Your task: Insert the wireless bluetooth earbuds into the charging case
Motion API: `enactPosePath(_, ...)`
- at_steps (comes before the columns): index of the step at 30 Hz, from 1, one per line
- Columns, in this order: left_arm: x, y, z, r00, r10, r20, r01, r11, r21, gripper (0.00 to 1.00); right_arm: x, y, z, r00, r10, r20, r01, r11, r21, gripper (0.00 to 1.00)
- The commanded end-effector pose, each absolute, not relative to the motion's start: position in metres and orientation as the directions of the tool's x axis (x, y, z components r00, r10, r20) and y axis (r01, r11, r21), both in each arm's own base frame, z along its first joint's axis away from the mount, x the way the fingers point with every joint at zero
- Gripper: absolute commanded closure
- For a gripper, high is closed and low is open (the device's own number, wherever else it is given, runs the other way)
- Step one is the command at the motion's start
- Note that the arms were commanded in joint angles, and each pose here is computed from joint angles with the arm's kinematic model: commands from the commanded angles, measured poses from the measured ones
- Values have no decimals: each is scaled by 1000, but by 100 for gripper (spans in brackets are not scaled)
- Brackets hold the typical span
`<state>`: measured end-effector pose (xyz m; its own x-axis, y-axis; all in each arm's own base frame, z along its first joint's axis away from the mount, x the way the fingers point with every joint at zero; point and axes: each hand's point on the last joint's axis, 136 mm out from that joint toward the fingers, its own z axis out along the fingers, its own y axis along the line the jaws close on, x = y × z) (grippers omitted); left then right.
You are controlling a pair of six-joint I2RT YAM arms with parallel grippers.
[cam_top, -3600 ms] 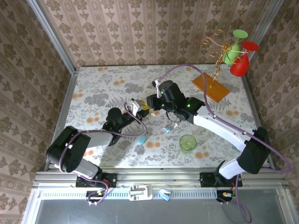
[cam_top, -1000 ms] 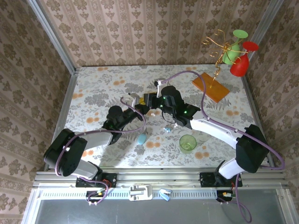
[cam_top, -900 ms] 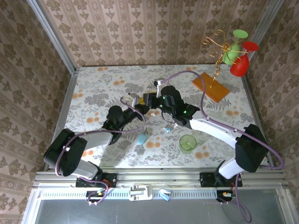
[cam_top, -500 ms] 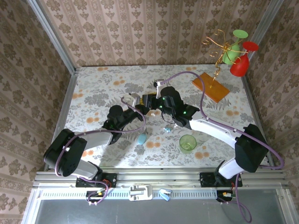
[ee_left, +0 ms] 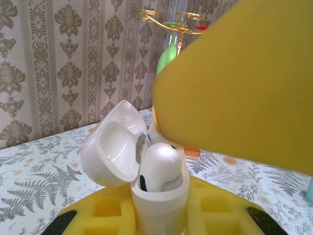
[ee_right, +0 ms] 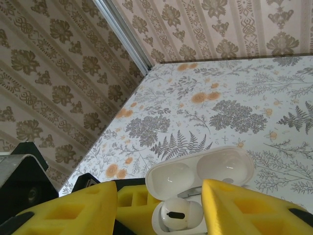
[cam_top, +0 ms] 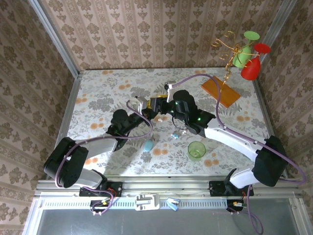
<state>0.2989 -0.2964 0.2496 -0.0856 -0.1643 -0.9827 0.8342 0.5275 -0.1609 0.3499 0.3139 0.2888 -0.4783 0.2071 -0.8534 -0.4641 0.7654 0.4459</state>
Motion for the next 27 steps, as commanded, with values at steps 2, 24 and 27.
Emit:
enactPosePath(2, 288, -296, 303, 75, -248, -966, 867, 494, -60, 100, 349, 297, 272, -504, 188, -843, -410, 807, 425, 46)
enactPosePath(24, 276, -279, 263, 222, -107, -969, 916, 363, 170, 100, 338, 258, 310, -561, 185, -807, -363, 821, 441, 29)
enactPosePath(27, 274, -281, 256, 231, -89, -969, 921, 341, 189, 100, 338, 266, 311, -602, 165, -781, -379, 803, 461, 25)
